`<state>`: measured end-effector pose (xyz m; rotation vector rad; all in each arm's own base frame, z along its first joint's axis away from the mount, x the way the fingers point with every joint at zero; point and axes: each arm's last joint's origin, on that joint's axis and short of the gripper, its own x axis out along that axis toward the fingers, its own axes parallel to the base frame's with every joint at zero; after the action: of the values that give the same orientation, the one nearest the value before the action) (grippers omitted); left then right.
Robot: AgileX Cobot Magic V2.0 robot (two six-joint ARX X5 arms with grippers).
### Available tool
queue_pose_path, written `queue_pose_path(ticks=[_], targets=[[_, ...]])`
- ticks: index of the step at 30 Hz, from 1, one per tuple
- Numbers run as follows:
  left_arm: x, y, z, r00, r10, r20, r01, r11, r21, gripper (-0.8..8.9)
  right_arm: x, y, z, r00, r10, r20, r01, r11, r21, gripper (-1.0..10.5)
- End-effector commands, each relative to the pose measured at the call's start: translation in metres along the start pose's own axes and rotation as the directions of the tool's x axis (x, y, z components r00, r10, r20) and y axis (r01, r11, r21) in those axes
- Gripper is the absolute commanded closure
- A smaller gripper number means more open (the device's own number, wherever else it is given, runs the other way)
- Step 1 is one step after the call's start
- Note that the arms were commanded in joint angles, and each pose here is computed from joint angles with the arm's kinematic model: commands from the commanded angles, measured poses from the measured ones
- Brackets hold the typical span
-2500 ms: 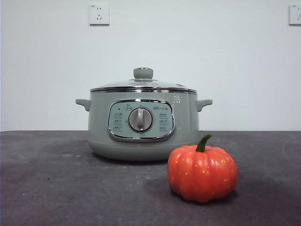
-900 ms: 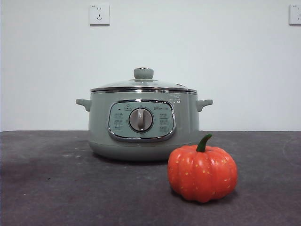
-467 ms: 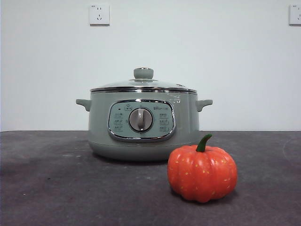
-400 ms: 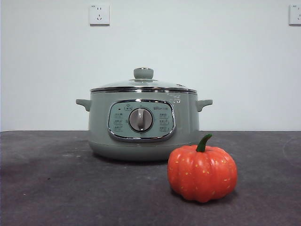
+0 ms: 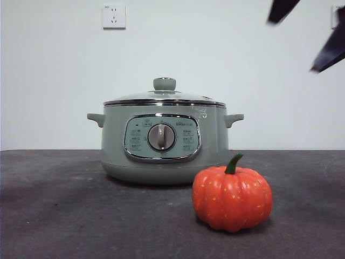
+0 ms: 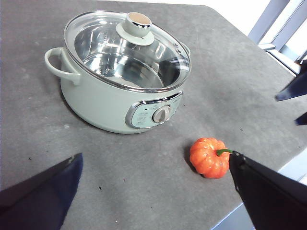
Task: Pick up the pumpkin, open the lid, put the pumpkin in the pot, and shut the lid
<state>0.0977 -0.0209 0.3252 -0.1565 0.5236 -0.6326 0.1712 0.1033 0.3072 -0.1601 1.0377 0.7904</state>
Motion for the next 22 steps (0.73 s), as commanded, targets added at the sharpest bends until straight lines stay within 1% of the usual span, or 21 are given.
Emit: queue_pose_path(ticks=[1,6,13,22], targets=[[0.000,-0.001,0.001,1.000,-0.003,0.004,0.003,1.000,0.011,0.28,0.020,0.004,0.009,0.999,-0.007,-0.035,0.006,0.999,-0.034,2.5],[0.000,-0.001,0.000,1.000,-0.002,0.002,0.002,1.000,0.010,0.28,0.054,0.011,0.018,0.993,-0.035,-0.112,0.025,0.996,-0.085,2.5],[0.000,-0.001,0.000,1.000,-0.002,0.002,0.002,1.000,0.010,0.28,0.099,0.016,0.023,0.970,-0.093,-0.223,0.062,0.988,-0.140,2.5],[0.000,-0.001,0.000,1.000,-0.002,0.002,0.002,1.000,0.010,0.28,0.141,0.010,0.025,0.954,-0.099,-0.283,0.060,0.988,-0.142,2.4]])
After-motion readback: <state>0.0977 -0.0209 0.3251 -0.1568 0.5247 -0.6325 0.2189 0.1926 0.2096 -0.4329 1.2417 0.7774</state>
